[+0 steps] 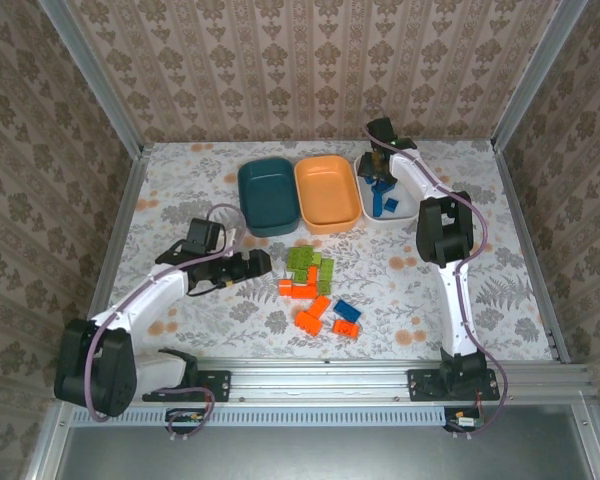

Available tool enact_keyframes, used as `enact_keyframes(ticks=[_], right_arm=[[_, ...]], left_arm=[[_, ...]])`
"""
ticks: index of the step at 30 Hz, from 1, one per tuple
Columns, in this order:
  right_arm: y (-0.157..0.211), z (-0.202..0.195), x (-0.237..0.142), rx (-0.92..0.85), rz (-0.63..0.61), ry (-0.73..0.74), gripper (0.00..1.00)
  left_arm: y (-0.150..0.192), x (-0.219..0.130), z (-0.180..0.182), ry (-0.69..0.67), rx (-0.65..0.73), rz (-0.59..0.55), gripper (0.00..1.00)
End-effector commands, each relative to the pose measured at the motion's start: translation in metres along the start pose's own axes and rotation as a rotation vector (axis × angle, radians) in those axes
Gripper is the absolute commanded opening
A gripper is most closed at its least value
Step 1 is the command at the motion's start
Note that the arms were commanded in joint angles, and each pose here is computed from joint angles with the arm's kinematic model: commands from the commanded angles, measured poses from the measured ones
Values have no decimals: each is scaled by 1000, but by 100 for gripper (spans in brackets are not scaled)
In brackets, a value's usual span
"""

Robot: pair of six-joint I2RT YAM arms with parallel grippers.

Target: Sort the legos into containers by color

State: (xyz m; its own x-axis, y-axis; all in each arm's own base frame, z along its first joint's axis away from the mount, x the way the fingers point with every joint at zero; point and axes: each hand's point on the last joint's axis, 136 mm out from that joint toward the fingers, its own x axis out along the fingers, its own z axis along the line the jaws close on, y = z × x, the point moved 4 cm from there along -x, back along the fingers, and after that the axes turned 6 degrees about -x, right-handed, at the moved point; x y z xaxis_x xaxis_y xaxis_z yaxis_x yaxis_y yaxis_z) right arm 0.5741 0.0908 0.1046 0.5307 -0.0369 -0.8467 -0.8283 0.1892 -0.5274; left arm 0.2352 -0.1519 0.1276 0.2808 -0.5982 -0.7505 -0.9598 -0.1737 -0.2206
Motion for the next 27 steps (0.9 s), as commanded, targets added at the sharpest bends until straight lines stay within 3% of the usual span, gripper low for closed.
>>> enact_keyframes(ticks=[1, 6, 11, 20, 27], right_arm=[[-22, 5, -60, 9, -68, -59, 63], [-18, 12, -133, -17, -147, -133, 63], [40, 22, -183, -80, -116, -208, 64], [187, 19, -185, -118, 79, -248, 64], [226, 9, -178, -99, 124, -267, 64]], left_arm=[[-10, -2, -20, 27, 54, -9, 100], [-5, 5, -35, -42, 166, 34, 99], [7, 20, -49, -65, 255, 95, 92], [25, 51, -49, -166, 294, 197, 78], [26, 71, -44, -267, 324, 246, 72]])
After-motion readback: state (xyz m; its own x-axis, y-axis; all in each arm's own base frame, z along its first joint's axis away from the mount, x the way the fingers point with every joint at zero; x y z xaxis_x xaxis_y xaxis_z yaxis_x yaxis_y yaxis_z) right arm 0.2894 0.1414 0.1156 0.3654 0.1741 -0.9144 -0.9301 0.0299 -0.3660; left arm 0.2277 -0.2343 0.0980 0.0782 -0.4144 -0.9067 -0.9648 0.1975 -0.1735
